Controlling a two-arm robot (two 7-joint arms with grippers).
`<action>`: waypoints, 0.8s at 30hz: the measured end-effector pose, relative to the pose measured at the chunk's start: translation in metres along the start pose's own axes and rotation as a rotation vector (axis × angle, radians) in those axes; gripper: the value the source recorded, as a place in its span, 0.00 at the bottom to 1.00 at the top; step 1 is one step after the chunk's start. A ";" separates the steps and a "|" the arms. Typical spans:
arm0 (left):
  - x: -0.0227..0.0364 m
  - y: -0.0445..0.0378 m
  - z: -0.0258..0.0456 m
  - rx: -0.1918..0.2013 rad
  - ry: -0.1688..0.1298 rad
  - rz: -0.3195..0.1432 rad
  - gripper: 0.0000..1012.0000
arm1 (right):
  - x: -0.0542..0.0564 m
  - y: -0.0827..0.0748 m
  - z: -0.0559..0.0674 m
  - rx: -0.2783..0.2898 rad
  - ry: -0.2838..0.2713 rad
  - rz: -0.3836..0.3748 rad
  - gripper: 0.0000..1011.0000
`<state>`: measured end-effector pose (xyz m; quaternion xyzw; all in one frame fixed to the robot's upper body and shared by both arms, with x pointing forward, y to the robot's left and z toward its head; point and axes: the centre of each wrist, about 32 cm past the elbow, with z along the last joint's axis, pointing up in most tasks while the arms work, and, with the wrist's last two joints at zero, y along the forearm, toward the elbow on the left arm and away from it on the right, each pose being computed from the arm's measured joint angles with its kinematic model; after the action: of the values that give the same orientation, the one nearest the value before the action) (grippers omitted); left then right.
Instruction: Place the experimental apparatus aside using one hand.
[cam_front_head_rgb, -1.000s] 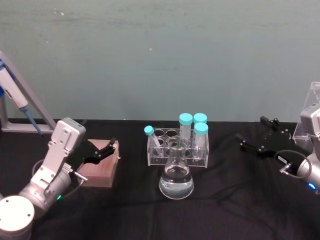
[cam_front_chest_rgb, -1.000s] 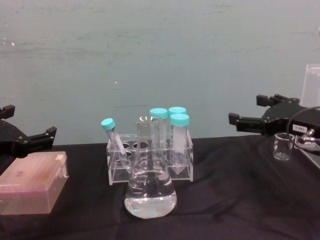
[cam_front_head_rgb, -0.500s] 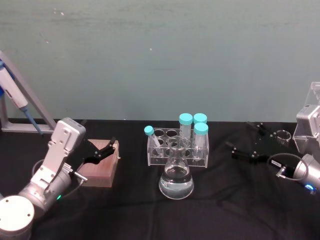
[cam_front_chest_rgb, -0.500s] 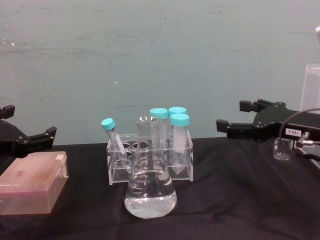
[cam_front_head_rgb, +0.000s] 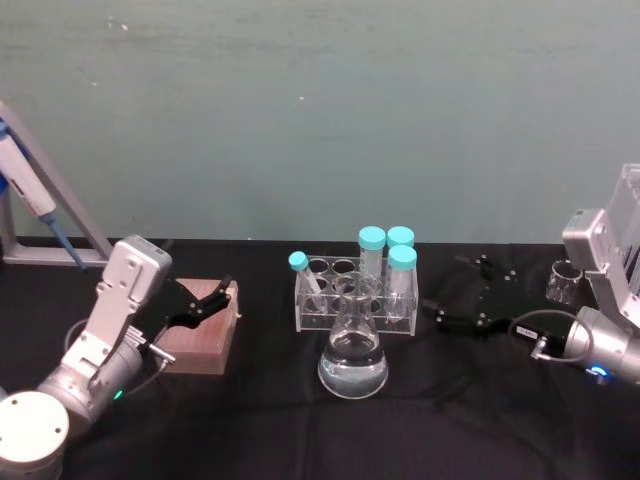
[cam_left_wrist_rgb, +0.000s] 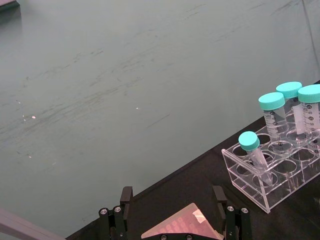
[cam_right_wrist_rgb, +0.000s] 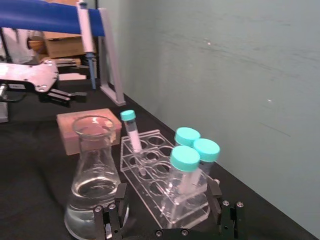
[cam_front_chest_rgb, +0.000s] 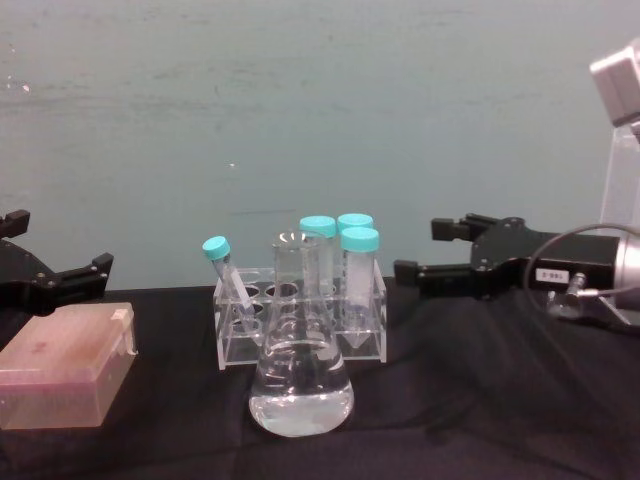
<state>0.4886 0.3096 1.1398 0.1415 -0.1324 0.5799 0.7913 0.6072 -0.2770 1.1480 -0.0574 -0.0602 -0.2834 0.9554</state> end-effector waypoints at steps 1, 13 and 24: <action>0.0000 0.0000 0.0000 0.000 0.000 0.000 0.99 | 0.000 0.001 0.000 0.001 -0.001 0.006 0.99; 0.0000 0.0000 0.0000 0.000 0.000 0.000 0.99 | 0.000 0.017 0.003 0.028 -0.019 0.086 0.99; 0.0000 0.0000 0.0000 0.000 0.000 0.000 0.99 | -0.004 0.026 0.004 0.035 -0.025 0.150 0.99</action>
<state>0.4886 0.3097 1.1398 0.1415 -0.1324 0.5799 0.7913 0.6182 -0.2524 1.1499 -0.0484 -0.0729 -0.2091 0.9740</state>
